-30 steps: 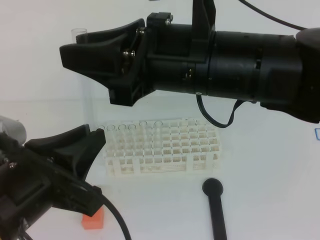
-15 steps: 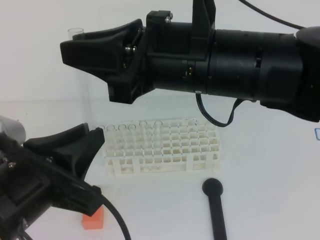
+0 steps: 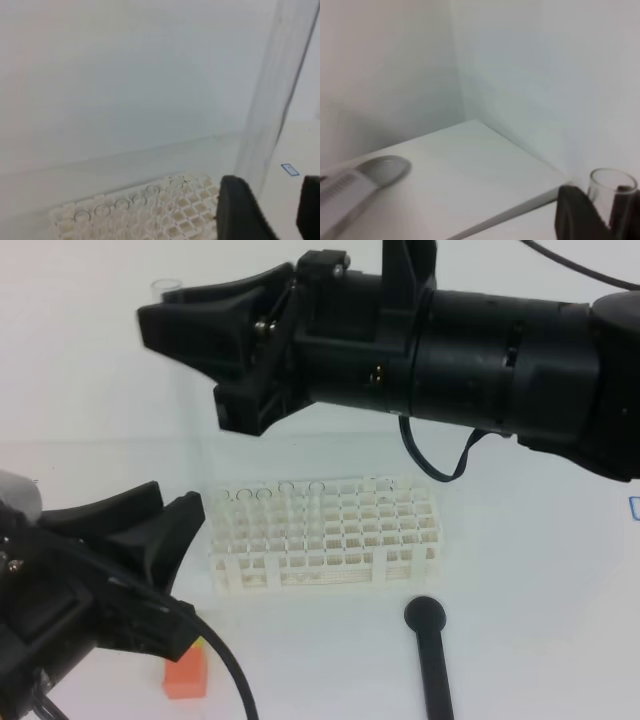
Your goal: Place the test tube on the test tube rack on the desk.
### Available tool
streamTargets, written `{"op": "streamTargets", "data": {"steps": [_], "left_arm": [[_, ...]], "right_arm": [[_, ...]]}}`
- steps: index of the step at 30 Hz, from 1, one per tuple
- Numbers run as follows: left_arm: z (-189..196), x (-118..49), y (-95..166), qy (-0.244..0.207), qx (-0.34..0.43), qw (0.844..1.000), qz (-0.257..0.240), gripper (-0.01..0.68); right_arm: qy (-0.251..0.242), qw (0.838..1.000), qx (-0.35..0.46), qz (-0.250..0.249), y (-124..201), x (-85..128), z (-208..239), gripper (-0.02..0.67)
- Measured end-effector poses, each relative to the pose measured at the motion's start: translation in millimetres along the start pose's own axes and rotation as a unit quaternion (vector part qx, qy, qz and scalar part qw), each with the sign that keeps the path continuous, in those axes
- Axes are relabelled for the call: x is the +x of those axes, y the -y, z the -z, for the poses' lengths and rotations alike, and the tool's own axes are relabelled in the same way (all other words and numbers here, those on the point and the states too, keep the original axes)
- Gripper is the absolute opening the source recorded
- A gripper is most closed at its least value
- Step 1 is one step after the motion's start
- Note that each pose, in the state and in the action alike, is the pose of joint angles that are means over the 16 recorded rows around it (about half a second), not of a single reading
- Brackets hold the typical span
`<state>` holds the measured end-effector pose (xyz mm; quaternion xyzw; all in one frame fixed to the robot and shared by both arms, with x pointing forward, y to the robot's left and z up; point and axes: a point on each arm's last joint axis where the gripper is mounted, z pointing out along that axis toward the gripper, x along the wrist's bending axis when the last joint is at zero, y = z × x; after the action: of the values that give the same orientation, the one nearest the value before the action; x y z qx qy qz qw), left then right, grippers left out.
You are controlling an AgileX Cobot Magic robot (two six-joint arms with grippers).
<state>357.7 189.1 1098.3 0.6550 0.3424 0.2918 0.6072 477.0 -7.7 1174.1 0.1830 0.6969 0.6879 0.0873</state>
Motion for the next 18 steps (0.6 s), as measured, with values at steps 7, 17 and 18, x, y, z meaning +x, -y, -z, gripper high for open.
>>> {"op": "streamTargets", "data": {"steps": [7, 17, 18], "left_arm": [[10.3, 4.4, -7.2, -0.011, -0.026, 1.0, 0.001, 0.313], [47.1, 21.6, -18.1, -0.062, -0.098, 0.993, -0.031, 0.099], [50.7, 23.9, -16.9, -0.07, -0.102, 0.992, -0.034, 0.077]], "right_arm": [[0.057, 0.998, 0.001, 0.027, -1.5, -10.3, 2.1, 0.127], [0.176, 0.981, -0.004, 0.078, -16.6, -22.9, 24.7, 0.127], [0.186, 0.979, -0.004, 0.082, -17.7, -23.3, 28.3, 0.127]]}}
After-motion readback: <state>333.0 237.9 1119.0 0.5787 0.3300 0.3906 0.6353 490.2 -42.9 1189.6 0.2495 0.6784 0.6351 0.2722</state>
